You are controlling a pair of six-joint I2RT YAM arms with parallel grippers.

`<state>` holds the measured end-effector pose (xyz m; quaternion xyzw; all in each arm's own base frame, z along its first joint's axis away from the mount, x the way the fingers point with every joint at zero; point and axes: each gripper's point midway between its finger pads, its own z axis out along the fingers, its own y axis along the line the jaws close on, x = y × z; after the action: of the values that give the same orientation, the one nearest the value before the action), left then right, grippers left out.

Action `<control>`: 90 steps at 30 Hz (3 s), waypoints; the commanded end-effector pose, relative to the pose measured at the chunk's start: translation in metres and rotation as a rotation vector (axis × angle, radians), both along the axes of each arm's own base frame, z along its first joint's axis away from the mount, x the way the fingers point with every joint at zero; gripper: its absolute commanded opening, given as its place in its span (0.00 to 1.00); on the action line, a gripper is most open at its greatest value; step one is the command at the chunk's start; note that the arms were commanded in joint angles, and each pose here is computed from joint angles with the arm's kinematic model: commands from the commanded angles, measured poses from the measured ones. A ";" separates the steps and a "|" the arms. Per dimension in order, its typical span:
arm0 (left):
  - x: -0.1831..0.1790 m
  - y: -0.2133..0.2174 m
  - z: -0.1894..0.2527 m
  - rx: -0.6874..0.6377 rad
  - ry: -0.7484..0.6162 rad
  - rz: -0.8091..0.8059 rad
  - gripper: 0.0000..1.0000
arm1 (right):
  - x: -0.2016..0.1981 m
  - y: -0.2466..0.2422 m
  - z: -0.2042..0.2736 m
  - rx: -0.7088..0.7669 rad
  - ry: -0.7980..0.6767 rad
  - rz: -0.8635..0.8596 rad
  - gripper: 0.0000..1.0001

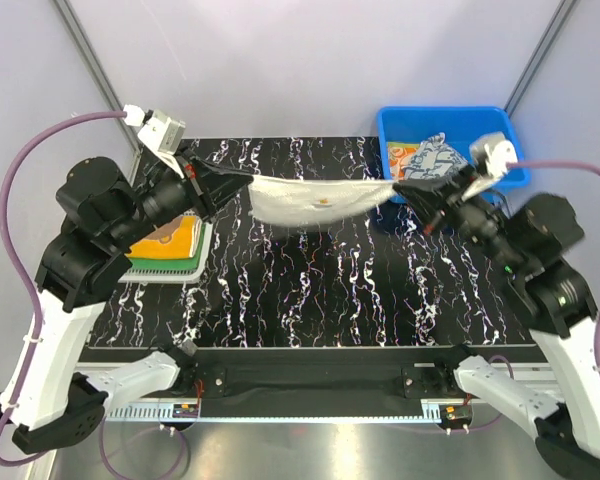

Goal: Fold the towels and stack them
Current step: Flatten out the crumpled towel, then fold the towel

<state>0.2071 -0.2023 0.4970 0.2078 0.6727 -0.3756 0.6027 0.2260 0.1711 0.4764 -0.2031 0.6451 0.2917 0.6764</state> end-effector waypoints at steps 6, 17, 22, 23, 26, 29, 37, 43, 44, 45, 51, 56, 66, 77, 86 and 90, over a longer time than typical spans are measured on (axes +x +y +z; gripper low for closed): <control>-0.032 -0.016 0.021 -0.034 -0.016 -0.152 0.00 | -0.055 -0.009 0.053 0.139 -0.186 0.110 0.00; 0.060 -0.021 -0.019 0.173 0.066 0.100 0.00 | 0.048 -0.019 0.024 -0.074 -0.192 -0.203 0.00; 0.142 -0.017 -0.077 0.209 0.193 0.185 0.00 | 0.124 -0.001 -0.045 -0.182 -0.115 -0.235 0.00; 0.151 -0.020 -0.086 0.192 0.213 0.147 0.00 | 0.153 -0.004 -0.072 -0.191 -0.049 -0.248 0.00; 0.206 -0.014 -0.131 0.214 0.251 0.187 0.00 | 0.203 0.006 -0.114 -0.171 0.011 -0.178 0.00; 0.261 -0.013 -0.172 0.251 0.288 0.209 0.00 | 0.249 0.023 -0.156 -0.193 0.089 -0.102 0.00; 0.345 -0.001 -0.234 0.228 0.359 0.157 0.00 | 0.323 0.041 -0.216 -0.280 0.131 0.008 0.00; 0.319 0.000 -0.259 0.256 0.379 0.114 0.00 | 0.305 0.040 -0.244 -0.297 0.203 0.040 0.00; 0.311 0.002 -0.274 0.264 0.409 0.108 0.00 | 0.296 0.037 -0.259 -0.304 0.234 0.036 0.00; 0.303 0.003 -0.269 0.262 0.405 0.104 0.00 | 0.290 0.036 -0.261 -0.307 0.239 0.033 0.00; 0.247 0.004 -0.289 0.301 0.470 0.061 0.00 | 0.235 0.026 -0.278 -0.302 0.312 0.045 0.00; 0.205 0.008 -0.300 0.334 0.500 0.062 0.00 | 0.191 0.024 -0.297 -0.289 0.392 0.022 0.00; 0.143 0.010 -0.332 0.416 0.594 0.033 0.00 | 0.124 0.021 -0.330 -0.285 0.582 -0.064 0.00; 0.093 -0.004 -0.356 0.414 0.690 -0.035 0.00 | 0.076 0.019 -0.350 -0.260 0.743 -0.061 0.00; 0.057 -0.006 -0.395 0.493 0.822 -0.062 0.00 | 0.045 0.016 -0.377 -0.235 0.879 -0.120 0.00; 0.046 -0.002 -0.407 0.543 0.880 -0.067 0.11 | 0.032 0.014 -0.385 -0.222 0.978 -0.140 0.05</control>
<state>0.2567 -0.2080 0.0956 0.2043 0.9210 -0.2731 0.1885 0.2630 0.1881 0.0873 -0.1039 0.9179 0.2405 0.2982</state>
